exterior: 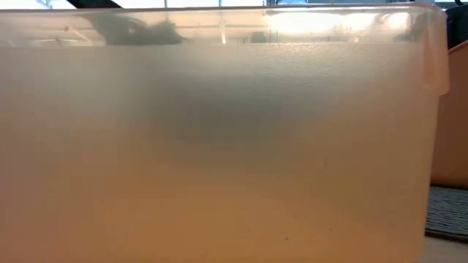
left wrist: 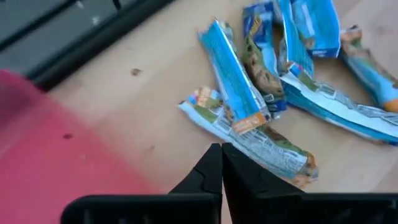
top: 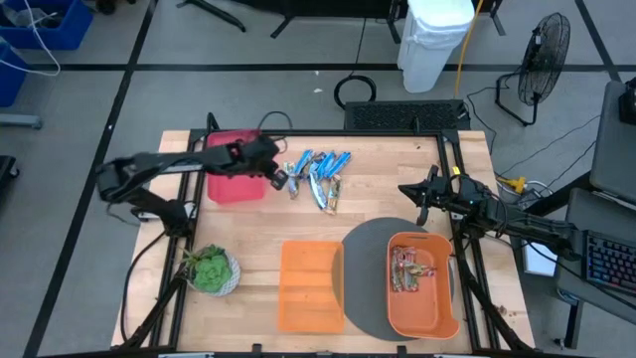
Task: Pick and place Granola Bars by type
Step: Put the yellow granola bar into the red bin
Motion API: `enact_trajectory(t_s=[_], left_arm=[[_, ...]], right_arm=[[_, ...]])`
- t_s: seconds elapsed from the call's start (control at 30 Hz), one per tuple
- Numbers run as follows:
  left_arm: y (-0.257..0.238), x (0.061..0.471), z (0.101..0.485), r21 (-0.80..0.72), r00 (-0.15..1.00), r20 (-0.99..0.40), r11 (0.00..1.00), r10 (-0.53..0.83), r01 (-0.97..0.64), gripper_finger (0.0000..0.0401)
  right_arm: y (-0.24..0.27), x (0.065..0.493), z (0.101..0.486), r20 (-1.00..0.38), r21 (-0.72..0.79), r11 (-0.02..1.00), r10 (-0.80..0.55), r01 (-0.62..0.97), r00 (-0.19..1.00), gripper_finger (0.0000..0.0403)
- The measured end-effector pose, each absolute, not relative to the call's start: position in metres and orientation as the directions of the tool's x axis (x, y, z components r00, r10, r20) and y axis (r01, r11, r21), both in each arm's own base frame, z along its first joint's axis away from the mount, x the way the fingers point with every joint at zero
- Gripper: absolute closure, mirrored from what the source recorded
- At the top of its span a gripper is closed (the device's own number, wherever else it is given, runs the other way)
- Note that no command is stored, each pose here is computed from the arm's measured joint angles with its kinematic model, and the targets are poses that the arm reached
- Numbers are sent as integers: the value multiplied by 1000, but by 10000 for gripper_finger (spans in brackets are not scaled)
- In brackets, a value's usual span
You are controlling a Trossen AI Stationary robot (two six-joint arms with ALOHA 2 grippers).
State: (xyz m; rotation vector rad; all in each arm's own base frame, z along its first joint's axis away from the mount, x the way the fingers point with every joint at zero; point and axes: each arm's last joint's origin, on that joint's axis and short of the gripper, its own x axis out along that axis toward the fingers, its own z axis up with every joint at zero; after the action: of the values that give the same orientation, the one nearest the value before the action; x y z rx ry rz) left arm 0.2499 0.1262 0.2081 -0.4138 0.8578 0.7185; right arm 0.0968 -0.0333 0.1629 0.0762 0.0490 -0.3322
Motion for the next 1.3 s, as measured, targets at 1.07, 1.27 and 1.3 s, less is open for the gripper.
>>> enact_trajectory(t_s=[1.07, 1.27, 1.3], left_arm=[[149, 335, 165, 81, 206, -941, 772, 268, -631, 258], [149, 336, 157, 103, 185, -943, 769, 278, -630, 258], [149, 336, 157, 106, 184, -942, 768, 281, -631, 258]], right_arm=[[-33, 97, 163, -61, 66, 942, -324, 328, 944, 403], [-33, 97, 163, -60, 67, 942, -324, 328, 944, 403], [-33, 97, 163, -60, 67, 942, -324, 328, 944, 403]])
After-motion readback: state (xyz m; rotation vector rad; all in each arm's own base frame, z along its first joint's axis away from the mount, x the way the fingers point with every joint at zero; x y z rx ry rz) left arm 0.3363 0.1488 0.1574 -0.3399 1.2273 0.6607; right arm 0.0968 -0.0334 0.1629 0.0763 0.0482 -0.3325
